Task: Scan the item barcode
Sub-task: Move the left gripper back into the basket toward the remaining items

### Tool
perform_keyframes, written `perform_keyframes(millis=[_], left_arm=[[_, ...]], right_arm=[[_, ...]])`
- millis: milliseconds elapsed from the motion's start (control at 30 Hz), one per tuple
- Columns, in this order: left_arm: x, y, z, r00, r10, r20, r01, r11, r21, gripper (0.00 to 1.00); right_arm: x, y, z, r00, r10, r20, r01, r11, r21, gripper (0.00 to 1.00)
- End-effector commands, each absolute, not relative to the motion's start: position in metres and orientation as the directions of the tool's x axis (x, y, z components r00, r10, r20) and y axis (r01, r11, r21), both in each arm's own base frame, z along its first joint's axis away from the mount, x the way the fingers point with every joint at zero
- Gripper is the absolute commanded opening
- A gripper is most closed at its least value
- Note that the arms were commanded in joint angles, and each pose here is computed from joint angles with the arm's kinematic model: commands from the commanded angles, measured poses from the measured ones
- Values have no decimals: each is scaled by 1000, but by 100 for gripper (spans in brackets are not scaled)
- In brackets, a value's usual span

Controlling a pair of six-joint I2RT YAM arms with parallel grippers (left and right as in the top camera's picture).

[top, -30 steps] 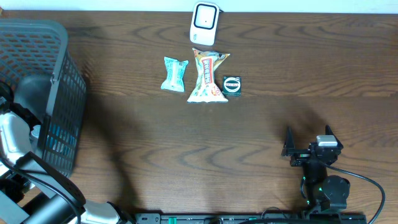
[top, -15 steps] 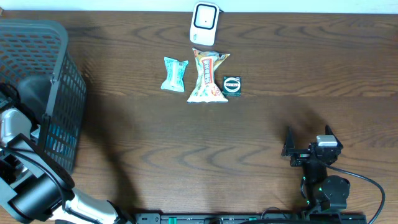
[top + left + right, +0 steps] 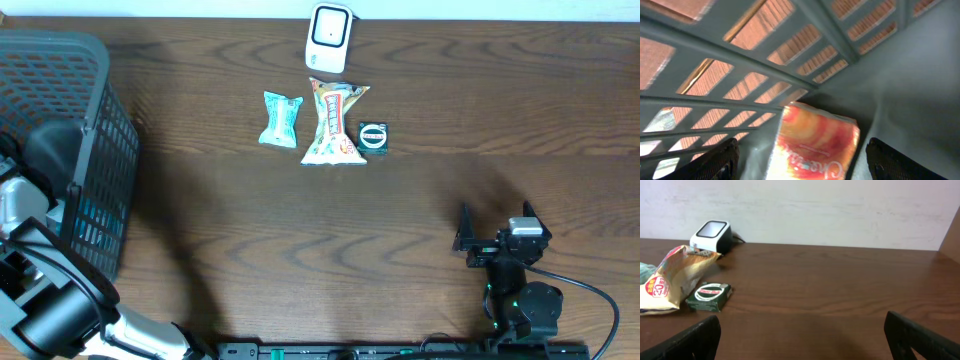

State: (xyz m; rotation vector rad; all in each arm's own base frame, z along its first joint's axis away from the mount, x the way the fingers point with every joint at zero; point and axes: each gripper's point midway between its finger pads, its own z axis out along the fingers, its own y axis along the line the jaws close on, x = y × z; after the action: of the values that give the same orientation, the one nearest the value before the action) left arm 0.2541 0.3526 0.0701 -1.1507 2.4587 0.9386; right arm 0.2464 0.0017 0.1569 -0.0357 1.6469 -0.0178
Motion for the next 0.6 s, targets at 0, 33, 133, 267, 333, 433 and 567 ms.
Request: perform_keyframes(millis=[0,33,133,267,333,433,567], left_arm=[[231,336,22,-657,-650,-382,-750,517,412,80],[234,332,17,-653,-658,-375,-756,541,368,80],[238,324,7,-641,-675,-364,-767,581,272,80],[235,325,6,-637,-681,-361,-770,576,274,80],[235,325,6,-637,-681,-361,-770,576,274,79],[235,325,7,-637,-680,-362,-770,576,274,76],[239,326,12,-624,-681,-384,-780,566,266,69]], right_arm=[[246,4,156,-76,-39,-996,-22,999,-38,99],[246,4,156,-76,-39,-996,-22,999,-38,99],[246,4,156,-76,-39,-996,-22,999,-38,99],[246,4,156,-76,-39,-996,-22,999,-38,99],[246,4,156,-76,-39,-996,-22,999,-38,99],[246,4,156,-76,-39,-996,-22,999,-38,99],[246,4,156,-76,-39,-996,-22,999,-38,99]])
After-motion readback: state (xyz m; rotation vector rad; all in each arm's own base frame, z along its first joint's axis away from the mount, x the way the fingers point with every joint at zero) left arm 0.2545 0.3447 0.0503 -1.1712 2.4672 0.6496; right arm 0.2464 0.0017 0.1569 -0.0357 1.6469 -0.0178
